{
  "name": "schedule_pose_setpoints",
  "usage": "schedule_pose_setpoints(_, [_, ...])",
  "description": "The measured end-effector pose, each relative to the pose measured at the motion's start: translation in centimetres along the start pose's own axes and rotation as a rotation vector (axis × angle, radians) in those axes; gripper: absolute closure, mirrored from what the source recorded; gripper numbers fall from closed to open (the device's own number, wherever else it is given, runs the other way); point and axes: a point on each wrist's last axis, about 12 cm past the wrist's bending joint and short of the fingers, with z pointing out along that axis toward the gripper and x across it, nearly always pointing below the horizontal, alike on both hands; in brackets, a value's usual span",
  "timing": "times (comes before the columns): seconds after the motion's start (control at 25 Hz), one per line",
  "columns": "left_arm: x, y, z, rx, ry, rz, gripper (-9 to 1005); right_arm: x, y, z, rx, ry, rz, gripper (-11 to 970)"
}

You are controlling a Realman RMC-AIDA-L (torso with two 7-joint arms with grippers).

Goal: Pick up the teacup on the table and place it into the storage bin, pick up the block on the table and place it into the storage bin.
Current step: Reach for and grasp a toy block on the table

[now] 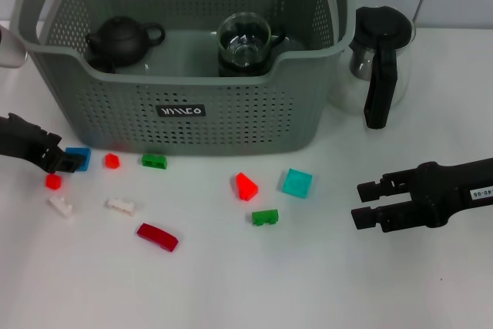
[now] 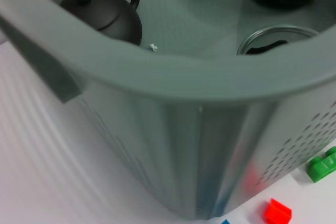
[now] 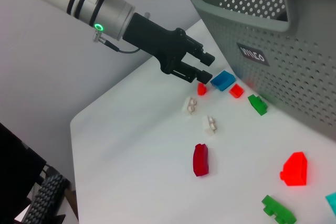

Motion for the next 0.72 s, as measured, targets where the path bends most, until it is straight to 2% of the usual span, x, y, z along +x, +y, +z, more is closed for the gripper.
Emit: schedule_pose_setpoints(0.72, [0.25, 0.05, 0.96, -0.011, 0.002, 0.053, 436, 0.20, 0.00, 0.23, 0.002, 0.014, 0.000, 249])
